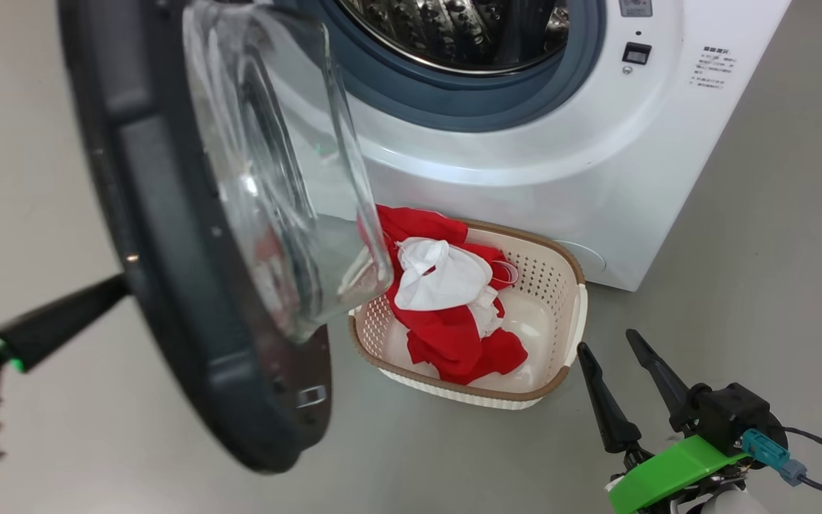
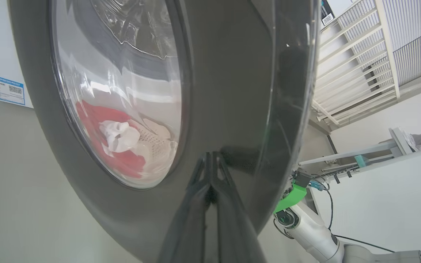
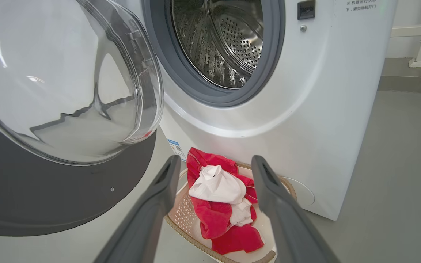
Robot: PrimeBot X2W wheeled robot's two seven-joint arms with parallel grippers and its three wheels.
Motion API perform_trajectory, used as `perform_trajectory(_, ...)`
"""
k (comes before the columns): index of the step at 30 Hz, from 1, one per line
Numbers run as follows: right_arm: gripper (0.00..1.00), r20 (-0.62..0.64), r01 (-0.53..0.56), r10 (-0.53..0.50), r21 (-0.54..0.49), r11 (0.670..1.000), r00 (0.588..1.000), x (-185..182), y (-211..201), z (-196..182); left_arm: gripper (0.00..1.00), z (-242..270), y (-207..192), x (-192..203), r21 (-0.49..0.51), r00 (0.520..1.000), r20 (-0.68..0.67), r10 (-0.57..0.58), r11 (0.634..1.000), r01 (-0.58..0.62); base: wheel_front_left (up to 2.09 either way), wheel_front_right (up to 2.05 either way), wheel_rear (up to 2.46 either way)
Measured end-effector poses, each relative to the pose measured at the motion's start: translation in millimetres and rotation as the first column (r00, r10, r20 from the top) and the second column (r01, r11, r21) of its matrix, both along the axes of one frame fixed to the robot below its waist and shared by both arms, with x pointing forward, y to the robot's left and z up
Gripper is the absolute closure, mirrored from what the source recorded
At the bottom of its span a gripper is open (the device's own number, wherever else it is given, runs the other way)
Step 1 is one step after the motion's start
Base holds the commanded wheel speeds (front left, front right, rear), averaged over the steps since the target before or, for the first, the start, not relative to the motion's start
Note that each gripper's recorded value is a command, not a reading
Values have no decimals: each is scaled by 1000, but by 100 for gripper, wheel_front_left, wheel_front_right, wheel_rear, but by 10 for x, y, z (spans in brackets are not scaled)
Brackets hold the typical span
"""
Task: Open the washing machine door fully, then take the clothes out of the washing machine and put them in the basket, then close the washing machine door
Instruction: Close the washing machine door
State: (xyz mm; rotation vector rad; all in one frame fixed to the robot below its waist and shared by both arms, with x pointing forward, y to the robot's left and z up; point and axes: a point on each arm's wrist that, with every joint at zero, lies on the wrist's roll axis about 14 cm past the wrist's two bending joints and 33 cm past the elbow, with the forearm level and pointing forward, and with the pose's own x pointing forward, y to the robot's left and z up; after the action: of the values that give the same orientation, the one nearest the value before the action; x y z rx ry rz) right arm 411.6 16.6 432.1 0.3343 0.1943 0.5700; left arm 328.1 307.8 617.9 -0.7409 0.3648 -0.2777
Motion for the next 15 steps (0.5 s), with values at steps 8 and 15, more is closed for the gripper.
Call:
perform_trajectory(8,0,-4,20,-20,-2,1000,1000,8,-70,-14,100,-39,-337,190,9,997,28,-73,997,72,0,0,0)
perform_trajectory(15,0,5,33,-33,-2,999,999,21,-109,18,100,-96,-167,235,18,999,38,14,1000,-15,0,0,0)
